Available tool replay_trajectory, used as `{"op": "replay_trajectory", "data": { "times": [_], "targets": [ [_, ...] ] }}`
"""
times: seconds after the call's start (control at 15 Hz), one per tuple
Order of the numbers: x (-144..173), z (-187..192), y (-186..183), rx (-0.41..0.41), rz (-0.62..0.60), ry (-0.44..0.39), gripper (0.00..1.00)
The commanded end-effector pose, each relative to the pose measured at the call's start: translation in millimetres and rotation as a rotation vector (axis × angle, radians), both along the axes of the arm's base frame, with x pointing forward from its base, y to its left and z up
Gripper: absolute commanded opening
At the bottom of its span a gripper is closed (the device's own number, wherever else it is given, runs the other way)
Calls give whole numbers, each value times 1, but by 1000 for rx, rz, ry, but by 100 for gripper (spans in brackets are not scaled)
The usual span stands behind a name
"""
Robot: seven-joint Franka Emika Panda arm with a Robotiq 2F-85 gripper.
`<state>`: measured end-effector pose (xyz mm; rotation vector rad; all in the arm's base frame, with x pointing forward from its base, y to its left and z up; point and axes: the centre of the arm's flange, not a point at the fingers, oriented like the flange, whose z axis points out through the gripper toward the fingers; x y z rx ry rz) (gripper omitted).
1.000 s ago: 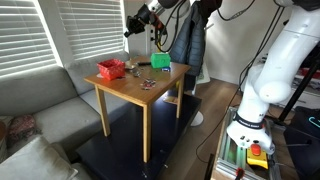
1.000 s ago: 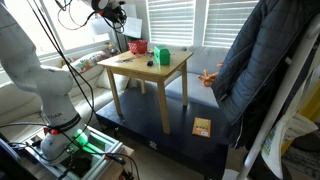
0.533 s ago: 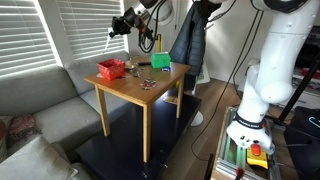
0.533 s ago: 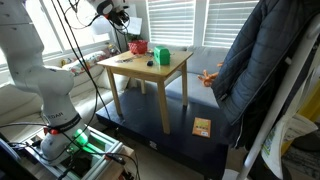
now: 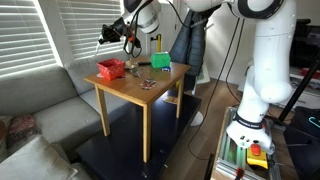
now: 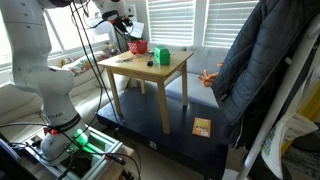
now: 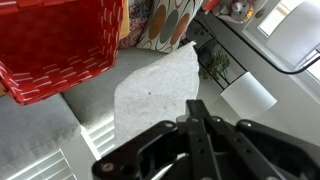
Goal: Put the serviette on the orange box
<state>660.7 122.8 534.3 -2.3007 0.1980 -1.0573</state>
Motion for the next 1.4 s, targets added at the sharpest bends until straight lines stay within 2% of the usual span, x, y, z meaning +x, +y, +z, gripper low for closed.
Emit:
{"op": "replay_trajectory", "data": {
  "times": [0.0,0.47,0.67,1.0,1.33],
  "targets": [
    [20,-20,-6,23,7,15,0],
    [23,-49,-26,30,1,170,0],
    [21,-51,-32,32,8,238,0],
    [14,-47,-45,-16,-21,358,0],
    [9,-45,-60,-39,-67,432,0]
  ]
}}
